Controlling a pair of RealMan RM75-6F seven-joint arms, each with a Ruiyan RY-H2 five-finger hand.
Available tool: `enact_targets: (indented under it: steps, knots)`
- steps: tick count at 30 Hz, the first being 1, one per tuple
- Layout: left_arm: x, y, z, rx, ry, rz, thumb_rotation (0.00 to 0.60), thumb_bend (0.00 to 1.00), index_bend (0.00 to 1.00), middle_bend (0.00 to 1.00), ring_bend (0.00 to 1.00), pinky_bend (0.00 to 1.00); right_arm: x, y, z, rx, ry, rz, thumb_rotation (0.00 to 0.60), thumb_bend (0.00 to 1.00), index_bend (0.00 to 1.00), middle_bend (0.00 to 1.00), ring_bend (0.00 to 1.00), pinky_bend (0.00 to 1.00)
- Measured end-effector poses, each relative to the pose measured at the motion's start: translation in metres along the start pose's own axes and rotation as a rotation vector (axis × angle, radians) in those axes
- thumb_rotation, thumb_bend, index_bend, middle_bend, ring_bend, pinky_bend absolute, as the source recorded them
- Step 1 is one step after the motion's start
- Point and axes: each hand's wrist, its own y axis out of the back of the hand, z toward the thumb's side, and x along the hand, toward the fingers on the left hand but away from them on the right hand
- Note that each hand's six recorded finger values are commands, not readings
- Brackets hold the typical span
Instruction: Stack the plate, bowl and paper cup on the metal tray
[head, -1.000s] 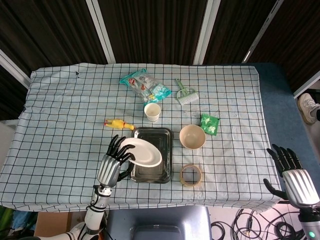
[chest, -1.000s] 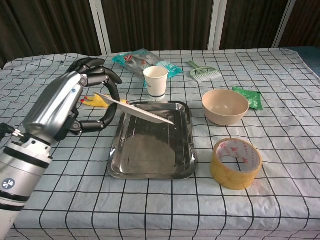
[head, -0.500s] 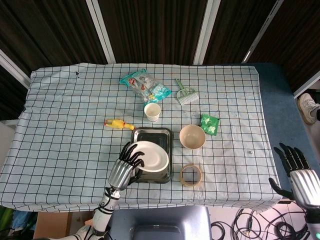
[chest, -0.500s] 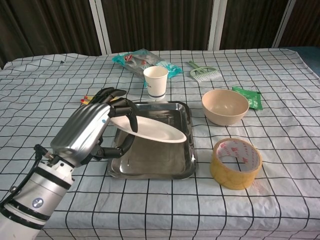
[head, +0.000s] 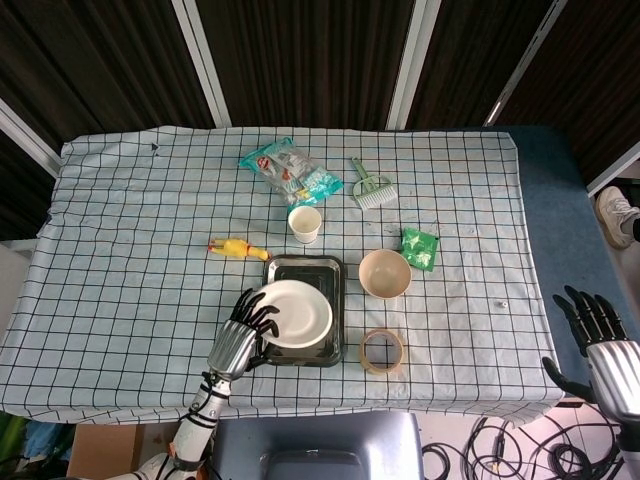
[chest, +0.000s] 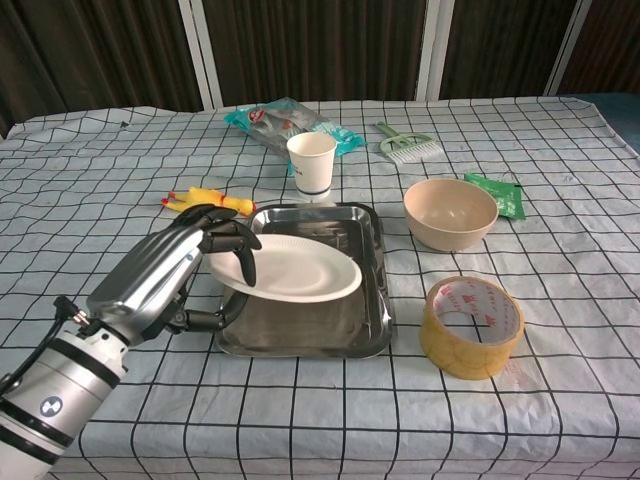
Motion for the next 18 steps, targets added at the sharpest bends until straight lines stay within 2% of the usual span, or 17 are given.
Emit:
enact_targets:
  steps: [6, 18]
  knots:
    - [-0.001, -0.007, -0.007, 0.009, 0.019, -0.052, 0.600, 0.47, 0.61, 0.29, 0.10, 0.04, 0.004, 0.012, -0.004, -0.081, 0.014, 0.001, 0.600, 0.24, 0.00, 0.00, 0.00, 0.00]
    - [0.003, -0.015, -0.013, 0.044, 0.040, -0.071, 0.600, 0.46, 0.55, 0.28, 0.10, 0.04, 0.004, 0.007, -0.003, -0.060, 0.017, 0.019, 0.600, 0.24, 0.00, 0.00, 0.00, 0.00]
